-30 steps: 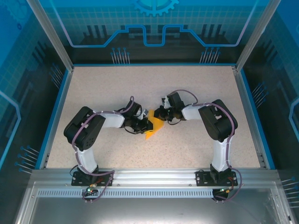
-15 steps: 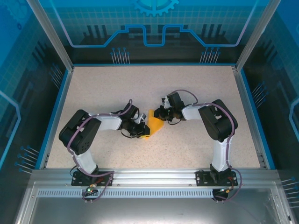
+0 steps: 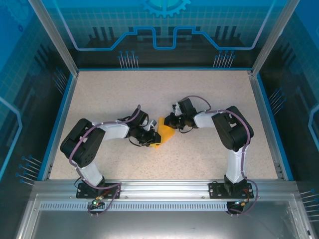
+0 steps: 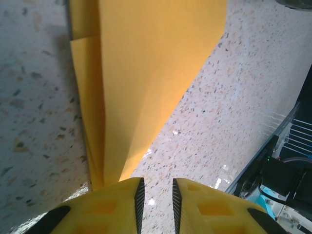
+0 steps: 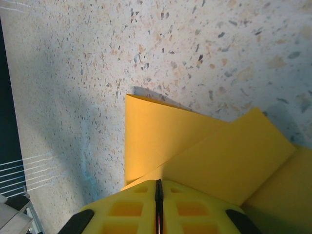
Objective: Fold a paper plane with a square sheet of paper (pick it up from the middle)
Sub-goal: Fourth fold the wing at the center of the table, then turn over the paper at the center of the table.
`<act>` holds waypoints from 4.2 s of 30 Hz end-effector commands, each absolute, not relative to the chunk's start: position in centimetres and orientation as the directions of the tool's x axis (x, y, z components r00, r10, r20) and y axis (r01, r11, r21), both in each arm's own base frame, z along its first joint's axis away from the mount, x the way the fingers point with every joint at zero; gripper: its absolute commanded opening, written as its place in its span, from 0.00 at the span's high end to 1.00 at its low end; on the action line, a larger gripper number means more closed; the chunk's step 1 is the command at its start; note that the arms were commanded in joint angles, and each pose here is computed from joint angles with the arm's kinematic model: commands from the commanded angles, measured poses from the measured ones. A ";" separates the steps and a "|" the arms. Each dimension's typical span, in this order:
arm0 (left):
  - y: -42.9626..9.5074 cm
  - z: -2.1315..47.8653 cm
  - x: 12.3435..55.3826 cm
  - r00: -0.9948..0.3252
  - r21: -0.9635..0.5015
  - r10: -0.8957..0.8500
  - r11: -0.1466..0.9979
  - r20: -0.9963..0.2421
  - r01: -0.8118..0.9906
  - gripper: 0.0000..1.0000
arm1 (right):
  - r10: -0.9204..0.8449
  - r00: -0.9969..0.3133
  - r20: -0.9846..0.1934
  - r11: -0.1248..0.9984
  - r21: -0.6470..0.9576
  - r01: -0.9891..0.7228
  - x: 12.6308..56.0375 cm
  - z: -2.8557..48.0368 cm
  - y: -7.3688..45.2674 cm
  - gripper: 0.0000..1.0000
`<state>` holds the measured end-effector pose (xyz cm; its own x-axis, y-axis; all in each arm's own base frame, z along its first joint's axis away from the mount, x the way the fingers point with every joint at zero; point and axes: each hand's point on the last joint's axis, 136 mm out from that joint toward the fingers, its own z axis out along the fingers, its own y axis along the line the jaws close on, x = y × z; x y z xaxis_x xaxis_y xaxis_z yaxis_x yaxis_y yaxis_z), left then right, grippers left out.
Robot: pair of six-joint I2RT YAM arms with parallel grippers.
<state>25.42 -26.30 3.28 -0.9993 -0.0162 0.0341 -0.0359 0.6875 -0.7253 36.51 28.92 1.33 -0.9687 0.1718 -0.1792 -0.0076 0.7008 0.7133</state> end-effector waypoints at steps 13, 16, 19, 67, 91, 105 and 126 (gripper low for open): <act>-26.7 4.4 25.0 -0.998 -0.728 0.023 0.685 0.051 -0.022 0.75 | 0.158 -0.986 -0.053 0.816 0.570 0.100 33.9 -1.2 27.9 0.89; -26.7 4.5 24.9 -0.998 -0.726 0.033 0.687 0.052 -0.016 0.75 | 0.151 -0.987 -0.052 0.819 0.566 0.095 34.2 -0.7 28.0 0.89; -26.6 4.7 24.9 -0.998 -0.725 0.035 0.688 0.051 -0.013 0.75 | 0.133 -0.990 -0.051 0.825 0.559 0.082 34.3 -0.2 28.1 0.89; -26.0 8.9 34.1 -0.973 -0.736 -0.200 0.675 -0.118 -0.049 0.80 | 0.221 -0.959 -0.178 0.820 0.566 0.084 29.9 3.2 22.4 0.70; -27.4 5.9 37.6 -0.982 -0.706 -0.155 0.707 -0.105 -0.036 0.81 | 0.282 -0.948 -0.148 0.800 0.581 0.148 30.2 3.0 22.6 0.64; -26.6 3.9 36.8 -0.988 -0.663 -0.115 0.748 -0.100 -0.020 0.81 | 0.271 -0.956 -0.114 0.764 0.630 0.141 30.1 2.4 24.1 0.63; -25.6 0.6 35.4 -0.997 -0.598 -0.072 0.800 -0.029 -0.040 0.81 | 0.263 -0.962 -0.080 0.731 0.666 0.144 30.9 1.8 25.7 0.63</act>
<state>35.68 -26.32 1.65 -0.9953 -0.0799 -0.0546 -0.0279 0.7770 -0.6289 30.48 24.54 1.97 -0.9573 0.2747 -0.0895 0.1561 0.7526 0.6398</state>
